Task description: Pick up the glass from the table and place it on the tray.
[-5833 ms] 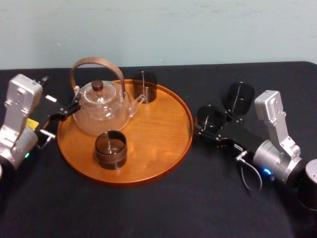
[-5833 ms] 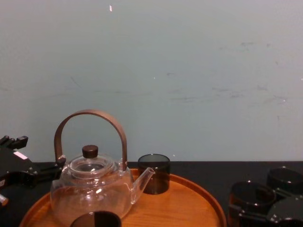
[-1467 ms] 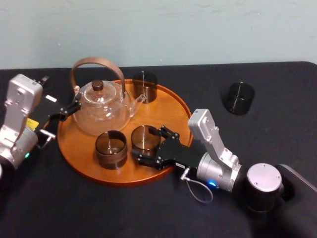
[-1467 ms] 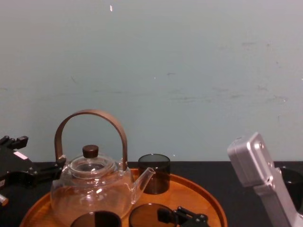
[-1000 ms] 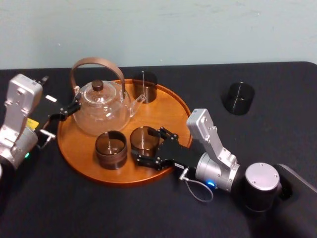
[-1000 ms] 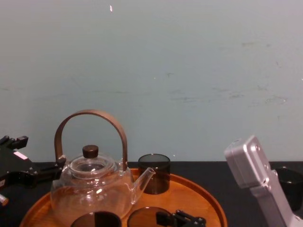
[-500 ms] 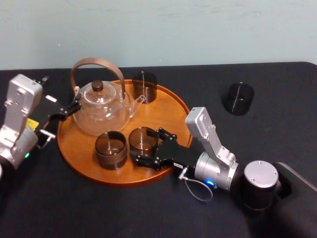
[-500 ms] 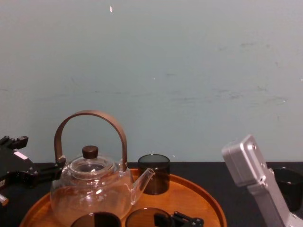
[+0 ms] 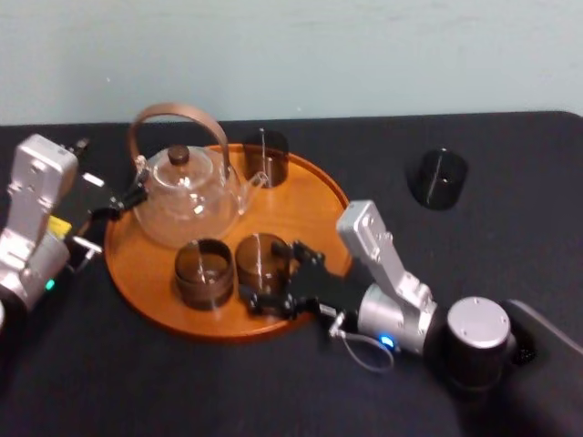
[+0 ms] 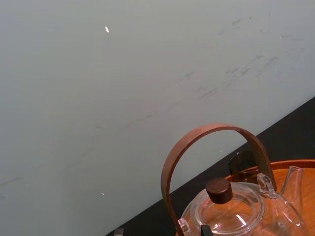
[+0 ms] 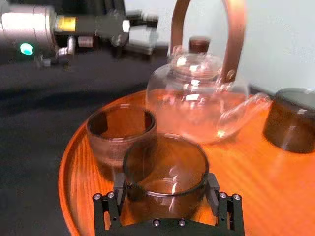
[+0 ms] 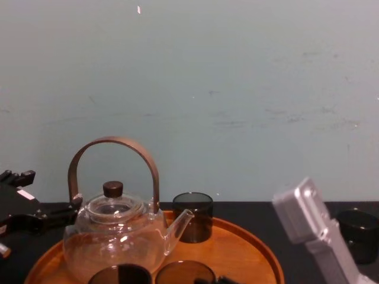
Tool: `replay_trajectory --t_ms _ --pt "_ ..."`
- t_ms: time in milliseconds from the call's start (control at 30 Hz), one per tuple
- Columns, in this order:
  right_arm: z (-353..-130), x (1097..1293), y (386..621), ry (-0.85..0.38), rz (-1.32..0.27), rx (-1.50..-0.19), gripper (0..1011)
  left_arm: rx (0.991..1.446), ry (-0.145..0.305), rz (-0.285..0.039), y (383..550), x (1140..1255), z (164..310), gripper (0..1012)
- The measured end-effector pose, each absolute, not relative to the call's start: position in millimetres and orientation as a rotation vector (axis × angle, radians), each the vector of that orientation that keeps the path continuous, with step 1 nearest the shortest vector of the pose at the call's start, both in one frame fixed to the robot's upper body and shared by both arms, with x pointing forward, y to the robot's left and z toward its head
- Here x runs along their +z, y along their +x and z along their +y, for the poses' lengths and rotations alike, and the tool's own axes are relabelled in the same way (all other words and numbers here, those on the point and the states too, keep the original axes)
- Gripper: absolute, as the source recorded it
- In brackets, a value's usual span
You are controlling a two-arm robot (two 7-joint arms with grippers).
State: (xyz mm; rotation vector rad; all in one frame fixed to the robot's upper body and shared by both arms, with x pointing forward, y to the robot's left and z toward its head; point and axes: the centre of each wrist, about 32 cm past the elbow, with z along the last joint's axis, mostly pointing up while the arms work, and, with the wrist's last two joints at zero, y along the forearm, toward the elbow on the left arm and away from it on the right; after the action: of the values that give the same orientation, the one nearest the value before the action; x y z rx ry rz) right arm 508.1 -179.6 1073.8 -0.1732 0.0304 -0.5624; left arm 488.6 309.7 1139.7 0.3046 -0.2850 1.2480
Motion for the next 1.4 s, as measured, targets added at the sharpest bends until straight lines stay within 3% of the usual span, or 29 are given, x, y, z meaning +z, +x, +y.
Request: replay_trajectory --t_ms 867,1400 --pt "-184.7 1100.7 487.7 -0.199 -0.037 -0.583 1002 1.248 0.304 -0.285 488.6 1139.8 309.7 1010" --pt "-191.6 1107.6 480.7 -0.163 -0.035 -0.588 1002 1.248 0.304 -0.285 488.6 1139.8 309.7 1010"
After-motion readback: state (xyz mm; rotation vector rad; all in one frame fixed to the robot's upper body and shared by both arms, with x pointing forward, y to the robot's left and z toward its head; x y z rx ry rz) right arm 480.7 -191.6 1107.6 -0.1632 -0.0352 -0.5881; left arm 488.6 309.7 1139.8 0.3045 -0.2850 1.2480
